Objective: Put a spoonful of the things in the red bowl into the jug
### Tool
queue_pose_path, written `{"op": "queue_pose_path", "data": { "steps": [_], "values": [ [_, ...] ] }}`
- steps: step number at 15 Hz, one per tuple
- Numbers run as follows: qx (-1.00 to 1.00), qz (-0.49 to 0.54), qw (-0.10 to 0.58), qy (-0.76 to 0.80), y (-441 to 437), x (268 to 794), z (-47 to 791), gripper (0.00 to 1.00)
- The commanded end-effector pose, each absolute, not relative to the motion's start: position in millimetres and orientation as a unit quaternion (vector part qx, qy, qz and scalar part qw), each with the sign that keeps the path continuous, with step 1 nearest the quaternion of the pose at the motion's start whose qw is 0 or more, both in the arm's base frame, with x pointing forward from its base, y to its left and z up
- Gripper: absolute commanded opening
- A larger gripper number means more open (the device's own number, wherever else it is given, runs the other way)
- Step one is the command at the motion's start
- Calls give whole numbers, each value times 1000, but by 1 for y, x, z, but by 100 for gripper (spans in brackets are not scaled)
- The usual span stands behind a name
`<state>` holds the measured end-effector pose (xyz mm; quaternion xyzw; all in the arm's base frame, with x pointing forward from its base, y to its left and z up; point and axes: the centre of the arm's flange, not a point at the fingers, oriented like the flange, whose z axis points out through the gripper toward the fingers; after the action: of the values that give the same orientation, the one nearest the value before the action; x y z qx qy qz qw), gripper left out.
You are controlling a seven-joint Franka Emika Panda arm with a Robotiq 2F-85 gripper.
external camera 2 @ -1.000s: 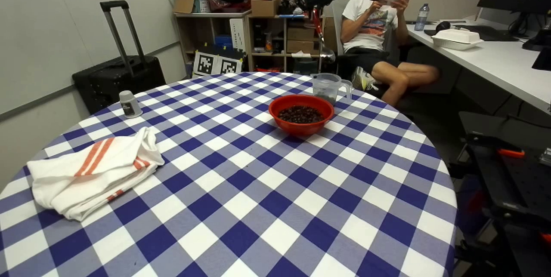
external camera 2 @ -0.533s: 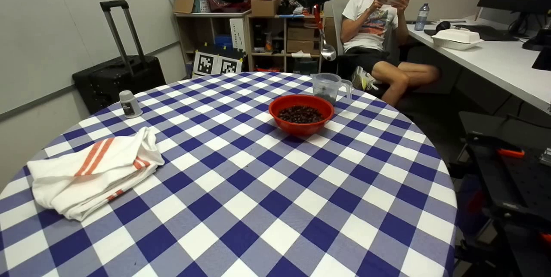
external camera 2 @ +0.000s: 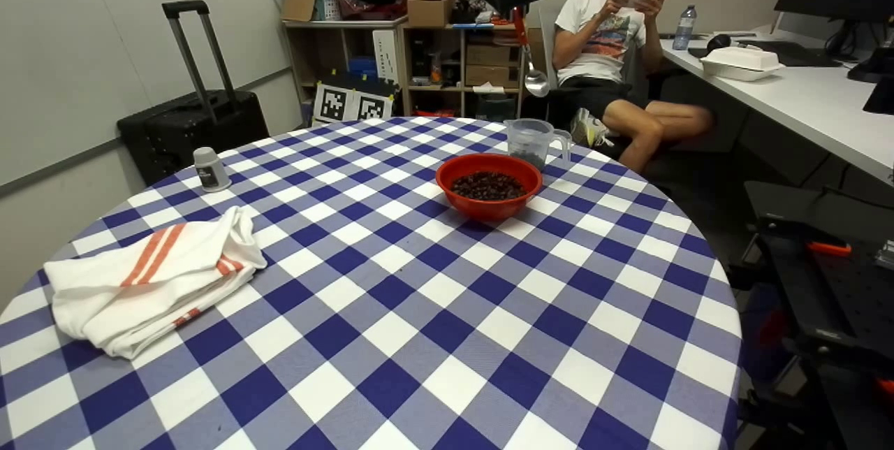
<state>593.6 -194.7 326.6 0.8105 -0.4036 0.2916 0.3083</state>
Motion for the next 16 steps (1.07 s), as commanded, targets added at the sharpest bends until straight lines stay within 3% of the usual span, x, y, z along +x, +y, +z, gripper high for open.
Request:
{"op": "queue_pose_path", "data": {
  "steps": [1, 9, 16],
  "values": [
    [821, 285, 285, -404, -189, 585, 332, 5],
    [897, 217, 190, -336, -154, 593, 349, 5],
    [965, 157, 89, -191, -29, 614, 353, 5]
  ]
}}
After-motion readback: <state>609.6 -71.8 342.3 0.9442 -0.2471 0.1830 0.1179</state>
